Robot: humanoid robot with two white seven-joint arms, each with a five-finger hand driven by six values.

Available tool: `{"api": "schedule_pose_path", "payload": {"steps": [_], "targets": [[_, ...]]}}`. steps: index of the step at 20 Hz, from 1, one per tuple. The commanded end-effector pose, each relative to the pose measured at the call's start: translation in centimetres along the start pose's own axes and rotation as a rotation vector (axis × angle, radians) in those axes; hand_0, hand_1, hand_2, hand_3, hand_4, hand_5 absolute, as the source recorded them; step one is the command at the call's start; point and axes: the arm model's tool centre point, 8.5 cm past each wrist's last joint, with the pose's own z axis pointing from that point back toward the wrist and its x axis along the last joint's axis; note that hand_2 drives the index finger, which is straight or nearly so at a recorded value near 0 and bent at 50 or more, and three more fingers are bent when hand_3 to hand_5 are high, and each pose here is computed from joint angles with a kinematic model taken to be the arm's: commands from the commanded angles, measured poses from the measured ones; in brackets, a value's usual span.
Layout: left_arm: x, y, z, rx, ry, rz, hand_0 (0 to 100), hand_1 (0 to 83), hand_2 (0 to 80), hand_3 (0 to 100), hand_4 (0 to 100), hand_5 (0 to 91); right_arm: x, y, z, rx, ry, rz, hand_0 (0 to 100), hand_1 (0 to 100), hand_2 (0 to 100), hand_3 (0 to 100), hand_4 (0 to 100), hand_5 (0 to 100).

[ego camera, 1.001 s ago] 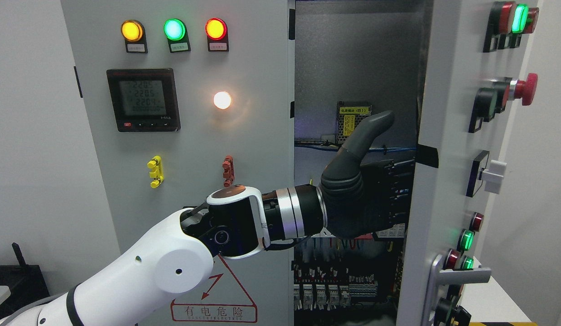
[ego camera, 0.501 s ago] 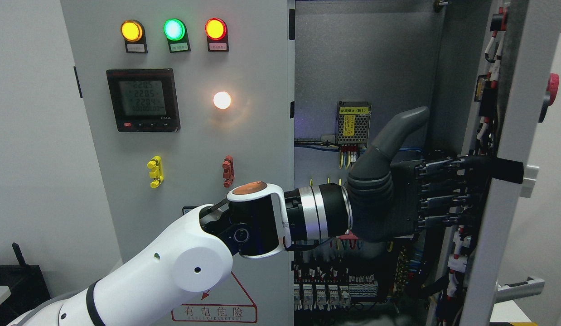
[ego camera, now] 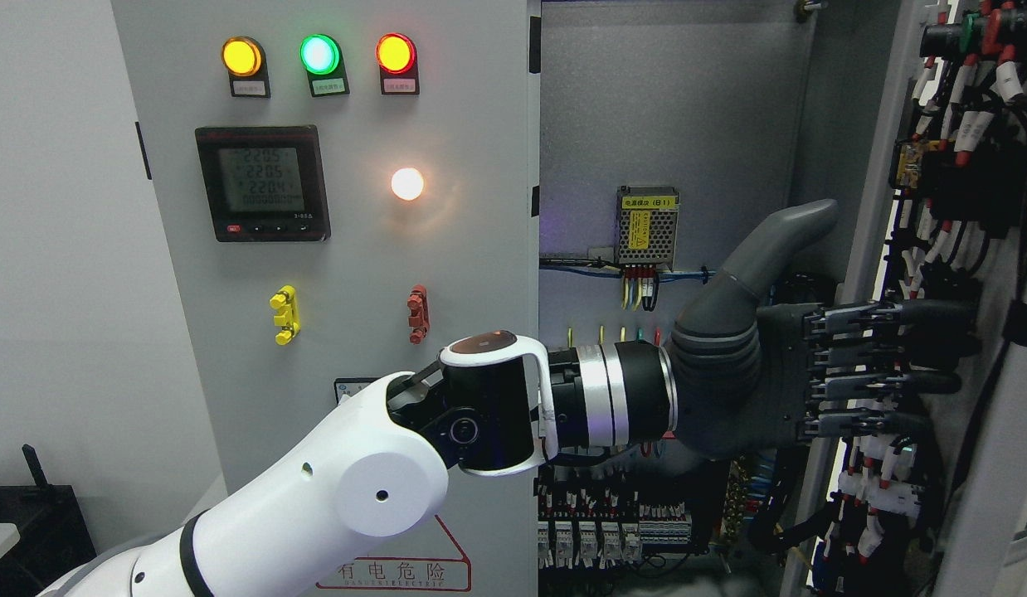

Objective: Open door with both hands
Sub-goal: 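Push the door's inner edge outward with the left hand, swinging it open, then keep pushing the door wide open with the left hand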

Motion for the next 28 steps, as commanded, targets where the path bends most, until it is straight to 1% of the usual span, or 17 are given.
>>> {"api": "schedule_pose_path", "payload": {"steps": [1,3,7,10,20,23,24,28], "targets": [[-0.6,-2.3,-3.1,-0.075,0.003,-0.002,0,0.0,0.0,0,4,0.0,0.0,0.0,0.0,-0.001,0.0,0.0,0,0,0,0,0,0],[-0.9,-2.9,-4.2,-0.093,0.007,-0.008,0,0.0,0.0,0,4,0.0,0.0,0.0,0.0,-0.001,0.001,0.0,0,0,0,0,0,0],[-1.2,-3.6,-5.1,-0.111,0.006,-0.015,0,0.0,0.0,0,4,0.0,0.0,0.0,0.0,-0.001,0.0,0.0,0,0,0,0,0,0],[-1.8,-3.5,-5.6,-0.097,0.015,-0.014,0,0.0,0.0,0,4,0.0,0.0,0.0,0.0,-0.001,0.001,0.0,0,0,0,0,0,0],[-3.0,-4.0,-6.7,-0.113,0.005,-0.015,0,0.0,0.0,0,4,0.0,0.0,0.0,0.0,-0.001,0.001,-0.001,0,0,0,0,0,0],[-3.8,-3.5,-7.8,-0.098,0.006,-0.005,0,0.0,0.0,0,4,0.0,0.0,0.0,0.0,-0.001,0.001,0.0,0,0,0,0,0,0],[-3.9,-2.9,-8.0,-0.081,0.007,-0.007,0,0.0,0.0,0,4,0.0,0.0,0.0,0.0,-0.001,0.0,-0.001,0,0,0,0,0,0],[-5.4,-1.8,-8.3,-0.052,0.024,-0.015,0,0.0,0.0,0,4,0.0,0.0,0.0,0.0,-0.001,0.001,-0.001,0,0,0,0,0,0]]}}
